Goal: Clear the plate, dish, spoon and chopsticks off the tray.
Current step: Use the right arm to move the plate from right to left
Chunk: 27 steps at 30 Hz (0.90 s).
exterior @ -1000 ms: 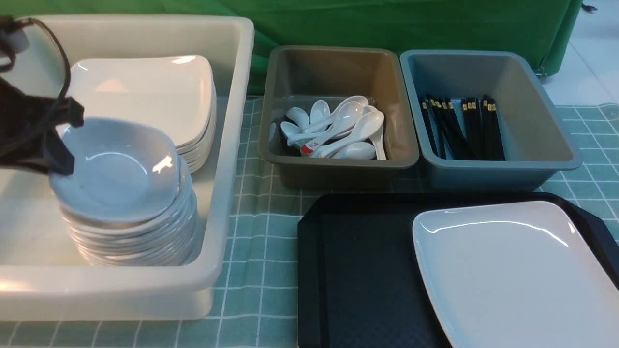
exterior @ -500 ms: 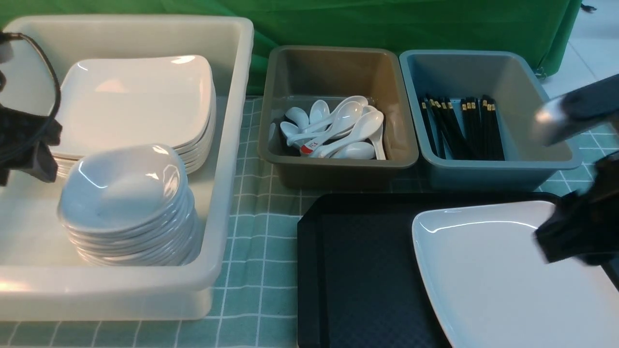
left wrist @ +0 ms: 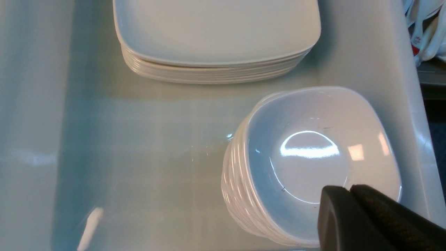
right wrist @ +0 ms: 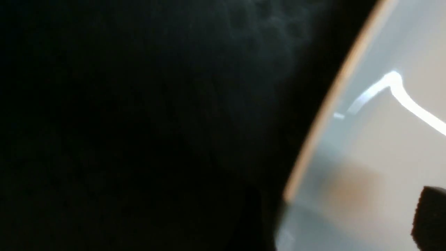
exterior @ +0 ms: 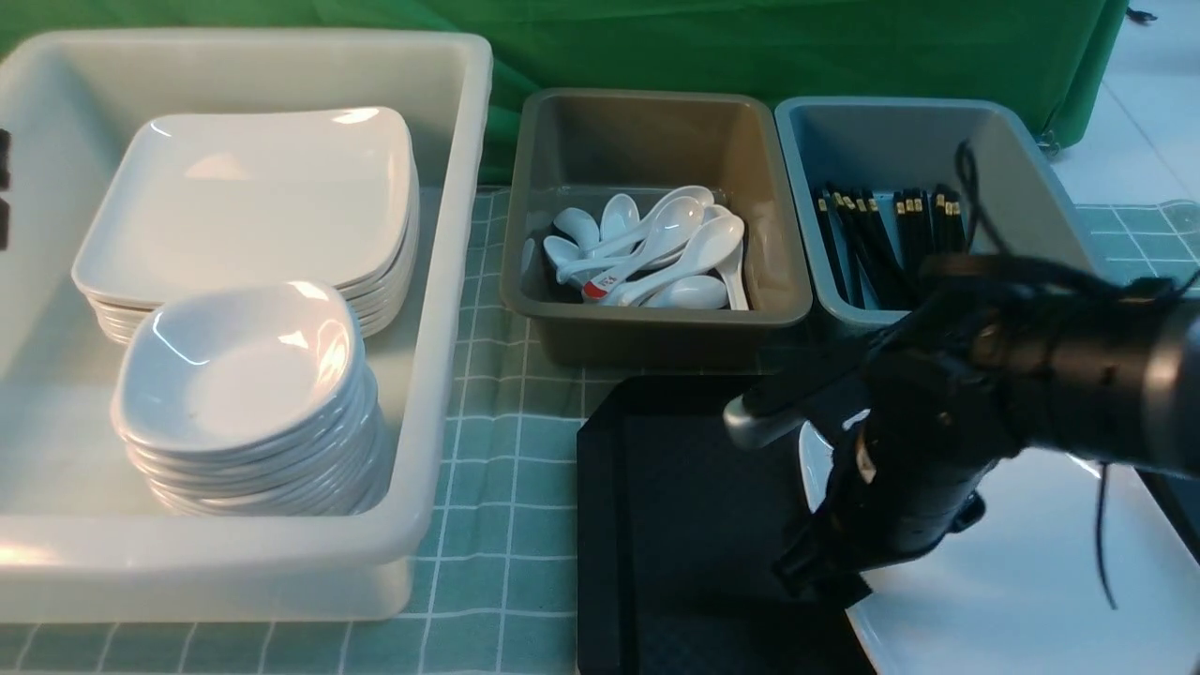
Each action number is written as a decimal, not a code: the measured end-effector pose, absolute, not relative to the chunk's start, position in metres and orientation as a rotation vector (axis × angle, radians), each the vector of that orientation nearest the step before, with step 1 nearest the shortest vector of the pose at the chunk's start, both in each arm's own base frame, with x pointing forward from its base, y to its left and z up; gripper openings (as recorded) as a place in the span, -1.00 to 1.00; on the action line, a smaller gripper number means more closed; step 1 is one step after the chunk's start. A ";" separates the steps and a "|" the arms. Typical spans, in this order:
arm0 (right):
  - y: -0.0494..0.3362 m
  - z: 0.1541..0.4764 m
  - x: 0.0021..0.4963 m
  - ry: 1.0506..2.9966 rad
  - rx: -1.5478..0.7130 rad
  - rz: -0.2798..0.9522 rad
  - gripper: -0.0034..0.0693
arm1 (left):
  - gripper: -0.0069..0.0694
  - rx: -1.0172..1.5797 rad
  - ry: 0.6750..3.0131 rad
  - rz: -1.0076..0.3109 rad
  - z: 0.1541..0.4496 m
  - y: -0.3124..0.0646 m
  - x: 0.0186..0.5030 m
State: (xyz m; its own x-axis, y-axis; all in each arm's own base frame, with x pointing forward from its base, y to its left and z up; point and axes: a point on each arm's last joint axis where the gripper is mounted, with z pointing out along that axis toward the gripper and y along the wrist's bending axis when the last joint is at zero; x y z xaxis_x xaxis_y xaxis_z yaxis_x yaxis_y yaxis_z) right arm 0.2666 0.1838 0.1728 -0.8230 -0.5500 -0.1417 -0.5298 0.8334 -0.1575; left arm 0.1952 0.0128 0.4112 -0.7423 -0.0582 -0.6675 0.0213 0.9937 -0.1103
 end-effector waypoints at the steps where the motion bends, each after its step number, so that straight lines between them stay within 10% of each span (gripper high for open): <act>1: 0.185 0.168 0.268 2.839 -0.843 -0.169 0.71 | -0.81 -0.025 2.401 -0.144 0.412 0.013 0.195; 8: 0.187 0.158 0.271 2.859 -0.824 -0.181 0.69 | -0.82 -0.024 2.399 -0.173 0.412 0.010 0.193; 15: 0.192 0.158 0.271 2.858 -0.807 -0.157 -0.34 | -0.82 -0.024 2.396 -0.188 0.413 0.009 0.193; 27: 0.223 0.177 0.238 2.752 -0.994 -0.141 -0.54 | -0.82 -0.025 2.394 -0.203 0.413 0.009 0.193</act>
State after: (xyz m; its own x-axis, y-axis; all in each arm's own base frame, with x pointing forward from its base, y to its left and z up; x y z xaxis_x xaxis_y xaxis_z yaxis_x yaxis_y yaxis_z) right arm 0.2375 0.2226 0.1766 -0.7501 -0.6404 -0.1651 -0.6201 0.7678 -0.1609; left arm 0.1935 0.0085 0.4129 -0.7388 -0.0749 -0.6698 0.0389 0.9874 -0.1534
